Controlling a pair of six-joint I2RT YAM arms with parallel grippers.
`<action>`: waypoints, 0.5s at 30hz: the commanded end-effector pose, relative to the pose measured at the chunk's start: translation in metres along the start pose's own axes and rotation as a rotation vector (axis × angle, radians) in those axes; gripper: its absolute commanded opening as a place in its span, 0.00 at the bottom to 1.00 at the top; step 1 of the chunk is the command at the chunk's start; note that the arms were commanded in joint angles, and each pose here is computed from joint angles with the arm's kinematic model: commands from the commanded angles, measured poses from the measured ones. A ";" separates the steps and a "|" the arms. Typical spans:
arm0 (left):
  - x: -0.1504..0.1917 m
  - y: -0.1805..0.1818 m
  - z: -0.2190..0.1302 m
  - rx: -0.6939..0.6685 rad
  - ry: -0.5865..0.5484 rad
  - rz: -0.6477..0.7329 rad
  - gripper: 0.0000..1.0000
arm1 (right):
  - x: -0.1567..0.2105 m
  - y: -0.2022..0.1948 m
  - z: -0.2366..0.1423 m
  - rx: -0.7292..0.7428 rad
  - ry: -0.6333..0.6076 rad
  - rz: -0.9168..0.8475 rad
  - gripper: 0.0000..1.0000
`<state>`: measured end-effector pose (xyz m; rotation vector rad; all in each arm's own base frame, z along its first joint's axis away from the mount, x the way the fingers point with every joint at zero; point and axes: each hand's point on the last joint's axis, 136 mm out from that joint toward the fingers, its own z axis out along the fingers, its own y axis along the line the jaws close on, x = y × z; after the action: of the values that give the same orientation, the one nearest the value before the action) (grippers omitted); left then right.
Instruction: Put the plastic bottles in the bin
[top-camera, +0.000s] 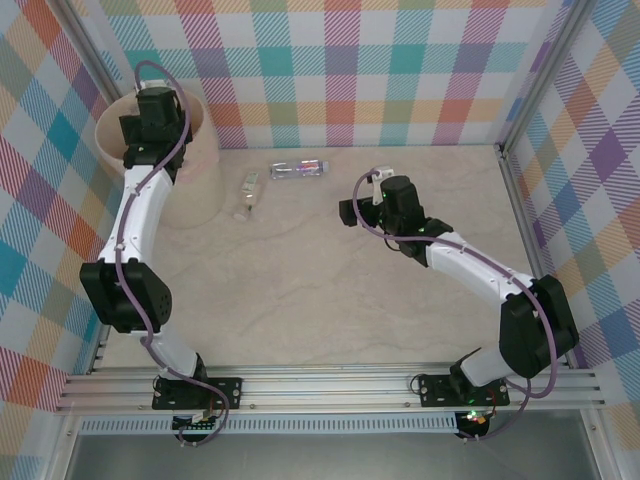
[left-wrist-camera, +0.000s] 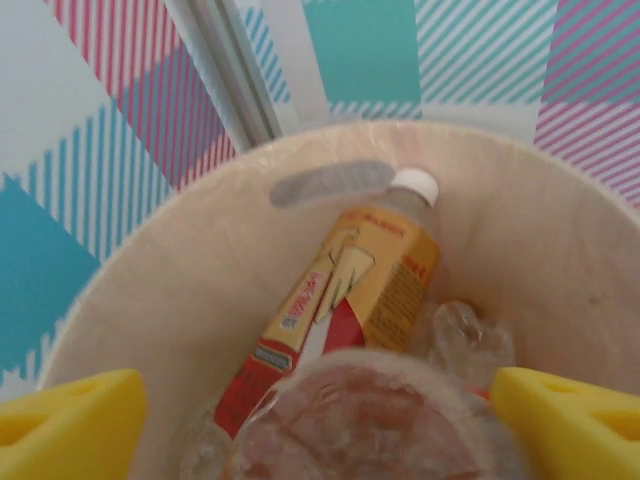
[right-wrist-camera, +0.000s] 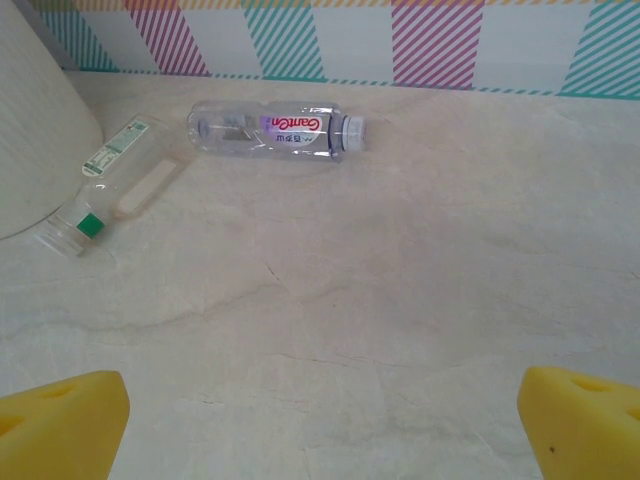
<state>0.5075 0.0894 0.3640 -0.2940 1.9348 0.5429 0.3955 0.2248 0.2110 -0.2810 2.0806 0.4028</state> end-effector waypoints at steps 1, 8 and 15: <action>-0.019 0.012 -0.012 0.009 -0.012 -0.038 0.96 | -0.003 -0.001 0.004 0.003 0.006 0.015 1.00; -0.033 0.001 -0.028 0.122 -0.015 -0.118 1.00 | 0.001 -0.002 0.008 0.006 0.020 0.024 1.00; -0.045 -0.022 -0.030 0.266 -0.011 -0.151 1.00 | 0.003 -0.003 0.010 0.007 0.031 0.028 1.00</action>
<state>0.5080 0.0603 0.4013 -0.2774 1.9324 0.2858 0.3963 0.2253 0.1935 -0.2842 2.1288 0.3894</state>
